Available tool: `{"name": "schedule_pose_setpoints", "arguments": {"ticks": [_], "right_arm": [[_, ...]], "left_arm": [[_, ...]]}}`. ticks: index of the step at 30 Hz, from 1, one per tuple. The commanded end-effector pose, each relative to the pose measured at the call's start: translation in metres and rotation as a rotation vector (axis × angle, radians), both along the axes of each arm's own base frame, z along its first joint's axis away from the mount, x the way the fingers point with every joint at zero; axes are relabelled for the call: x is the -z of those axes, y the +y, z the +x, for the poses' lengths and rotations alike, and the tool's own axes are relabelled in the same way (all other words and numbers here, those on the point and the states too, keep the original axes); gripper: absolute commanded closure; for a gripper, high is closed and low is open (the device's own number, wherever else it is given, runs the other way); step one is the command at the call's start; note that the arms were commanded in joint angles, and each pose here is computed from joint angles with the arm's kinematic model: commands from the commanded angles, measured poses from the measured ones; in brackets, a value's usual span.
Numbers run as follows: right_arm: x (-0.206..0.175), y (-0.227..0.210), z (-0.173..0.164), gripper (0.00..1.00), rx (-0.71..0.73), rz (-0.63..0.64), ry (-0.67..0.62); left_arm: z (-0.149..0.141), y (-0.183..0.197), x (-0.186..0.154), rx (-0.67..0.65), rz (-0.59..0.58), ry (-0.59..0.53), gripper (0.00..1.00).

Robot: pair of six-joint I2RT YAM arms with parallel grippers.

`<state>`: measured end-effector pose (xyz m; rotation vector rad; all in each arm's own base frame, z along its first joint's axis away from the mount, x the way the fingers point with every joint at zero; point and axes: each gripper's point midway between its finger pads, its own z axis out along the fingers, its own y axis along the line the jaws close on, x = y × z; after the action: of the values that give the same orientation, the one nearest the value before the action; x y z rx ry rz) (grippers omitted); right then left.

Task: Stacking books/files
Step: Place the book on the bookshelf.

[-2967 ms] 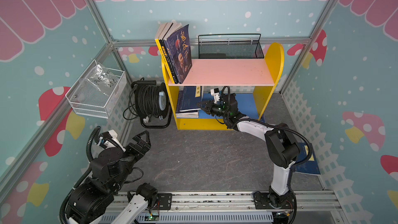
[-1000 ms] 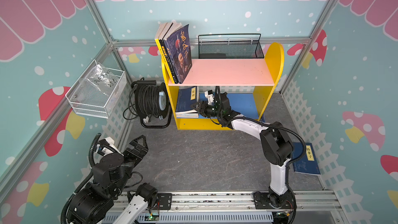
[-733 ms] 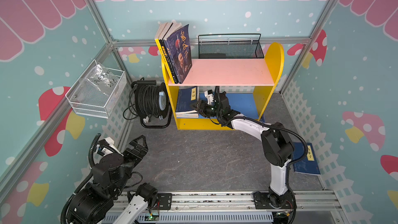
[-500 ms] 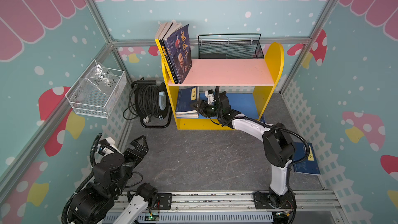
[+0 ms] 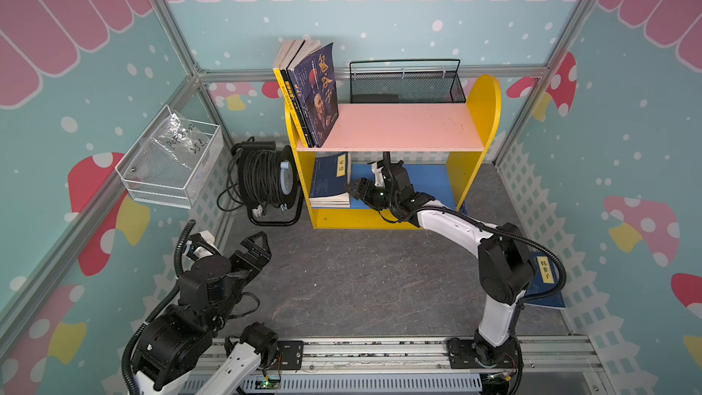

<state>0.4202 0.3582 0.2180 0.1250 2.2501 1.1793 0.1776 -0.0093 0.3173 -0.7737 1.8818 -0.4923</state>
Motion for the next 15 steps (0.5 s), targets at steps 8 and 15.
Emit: {"name": "schedule_pose_setpoints", "arguments": {"ticks": [8,15], "right_arm": [[-0.054,-0.085,-0.023,0.13,0.196,-0.242,-0.239],[-0.026,-0.162,-0.053,0.09,0.354,-0.454,-0.166]], "left_arm": [[0.045,-0.094,-0.017,0.440,-0.018,-0.045,0.01],[0.057,-0.175,-0.012,0.782,-0.046,-0.047,0.02]]}}
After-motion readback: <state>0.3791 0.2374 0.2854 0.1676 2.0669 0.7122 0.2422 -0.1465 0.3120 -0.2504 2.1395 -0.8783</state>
